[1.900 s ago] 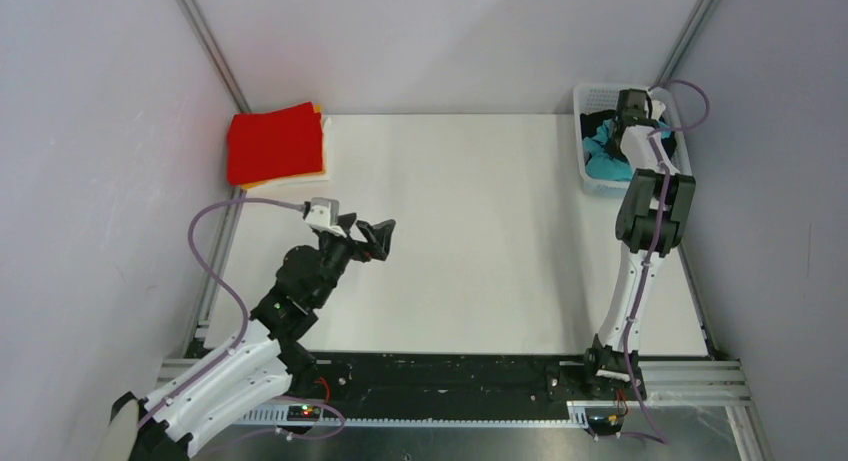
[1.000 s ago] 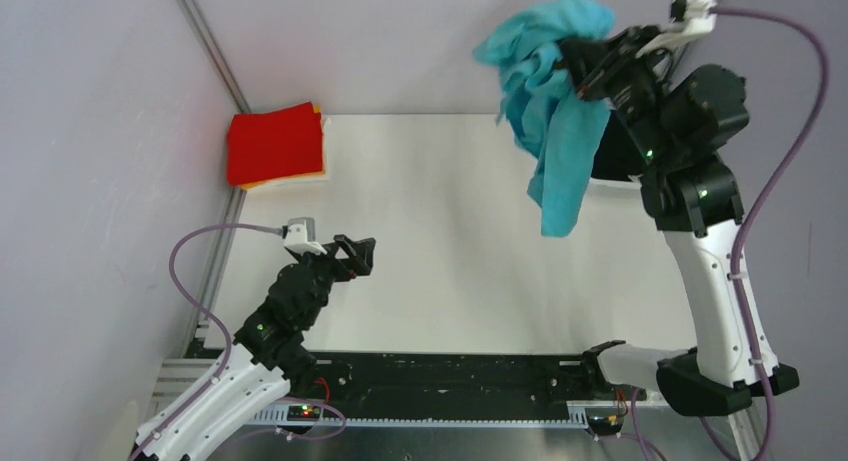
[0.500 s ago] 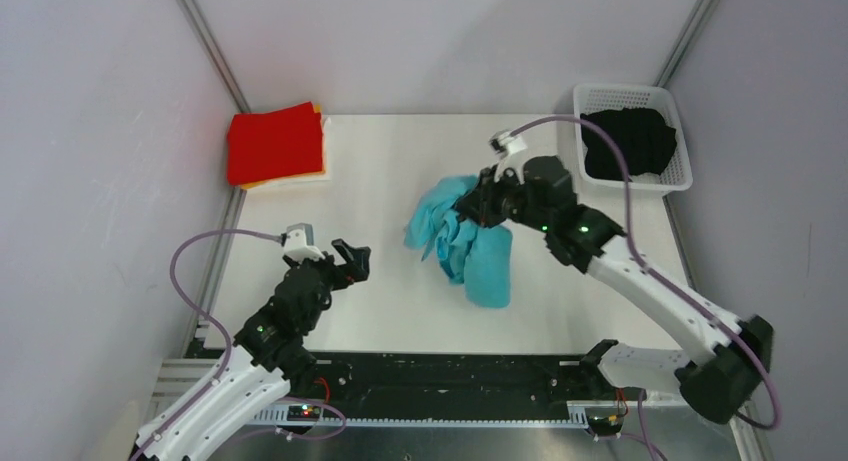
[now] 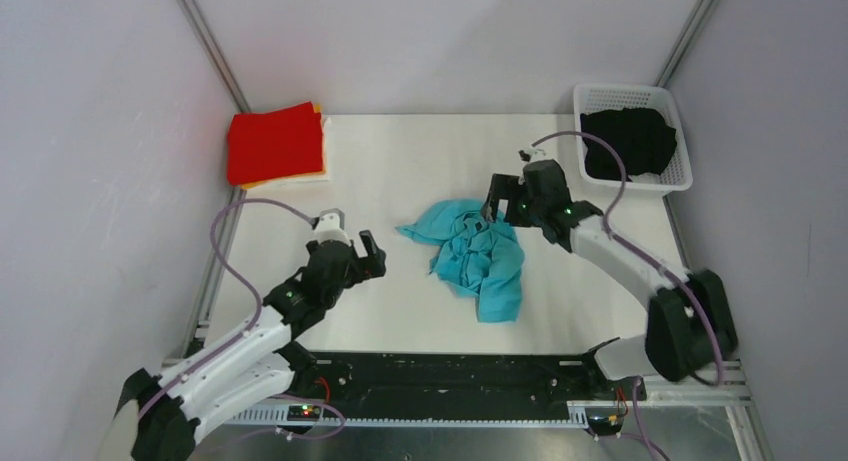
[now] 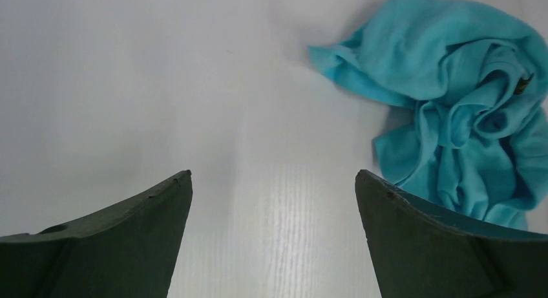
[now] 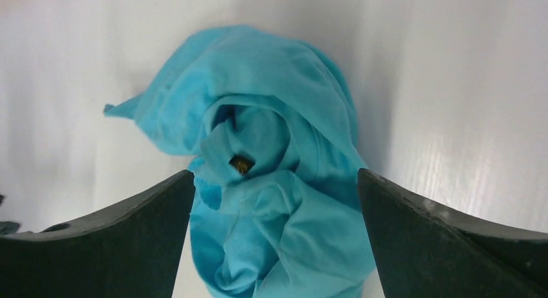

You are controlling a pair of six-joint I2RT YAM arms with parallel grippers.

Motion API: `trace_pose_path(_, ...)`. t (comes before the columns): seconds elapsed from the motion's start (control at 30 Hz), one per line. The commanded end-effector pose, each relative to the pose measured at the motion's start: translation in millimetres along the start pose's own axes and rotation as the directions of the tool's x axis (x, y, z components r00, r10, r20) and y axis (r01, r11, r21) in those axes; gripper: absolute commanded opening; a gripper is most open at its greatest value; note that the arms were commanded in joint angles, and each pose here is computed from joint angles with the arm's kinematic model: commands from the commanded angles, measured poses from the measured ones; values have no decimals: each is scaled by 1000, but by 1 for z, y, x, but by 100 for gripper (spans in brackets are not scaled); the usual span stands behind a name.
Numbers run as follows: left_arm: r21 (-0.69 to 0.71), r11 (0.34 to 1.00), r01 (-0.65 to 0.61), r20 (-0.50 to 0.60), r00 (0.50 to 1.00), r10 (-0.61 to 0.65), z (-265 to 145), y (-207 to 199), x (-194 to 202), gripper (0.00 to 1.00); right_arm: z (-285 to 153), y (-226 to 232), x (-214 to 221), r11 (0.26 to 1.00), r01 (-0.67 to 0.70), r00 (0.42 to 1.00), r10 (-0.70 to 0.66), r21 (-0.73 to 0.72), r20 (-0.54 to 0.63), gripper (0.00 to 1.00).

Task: Fold and stack the t-shirts
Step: Move the tshirt to the center of the board, then flatten out the tshirt

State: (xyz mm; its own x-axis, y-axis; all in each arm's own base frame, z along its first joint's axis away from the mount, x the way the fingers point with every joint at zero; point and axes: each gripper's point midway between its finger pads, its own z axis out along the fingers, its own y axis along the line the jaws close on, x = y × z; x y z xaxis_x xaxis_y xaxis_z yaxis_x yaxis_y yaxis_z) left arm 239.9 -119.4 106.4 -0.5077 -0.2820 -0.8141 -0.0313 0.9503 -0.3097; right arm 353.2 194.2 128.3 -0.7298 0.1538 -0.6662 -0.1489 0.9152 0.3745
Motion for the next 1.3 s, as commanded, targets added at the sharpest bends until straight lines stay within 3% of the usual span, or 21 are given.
trace_pose_path(0.0, 171, 981, 86, -42, 996, -80, 21, -43, -23, 100, -71, 0, -29, 994, -29, 970, 2, 109, 243, 100)
trace_pose_path(0.1, 172, 973, 152, -116, 984, -133, 60, -50, -26, 100, -91, -19, 13, 984, -70, 973, 31, 164, 227, 99)
trace_pose_path(0.27, 230, 962, 148, -269, 959, -83, 112, -85, -16, 100, -93, -17, 91, 993, -81, 989, 69, 87, 129, 99)
trace_pose_path(0.3, 207, 967, 149, -318, 945, -77, 125, -82, 0, 100, -94, -15, 101, 995, -69, 992, 61, 77, 108, 99)
trace_pose_path(0.47, 160, 973, 167, -363, 927, -99, 156, -84, 14, 96, -90, -12, 140, 997, -35, 999, 33, 65, 32, 99)
trace_pose_path(0.6, 166, 967, 192, -418, 902, -107, 167, -88, 31, 70, -88, -17, 148, 994, -6, 1000, 3, 110, 21, 99)
trace_pose_path(0.63, 171, 965, 201, -426, 898, -112, 167, -90, 33, 54, -87, -19, 149, 993, -2, 1000, -1, 121, 21, 99)
trace_pose_path(0.83, 143, 969, 203, -423, 897, -126, 172, -84, 37, 3, -83, -18, 153, 993, 28, 1000, -28, 116, 0, 99)
trace_pose_path(1.27, 92, 978, 188, -320, 936, -150, 141, -63, 19, 0, -75, 8, 191, 986, 159, 982, -154, 40, -108, 90)
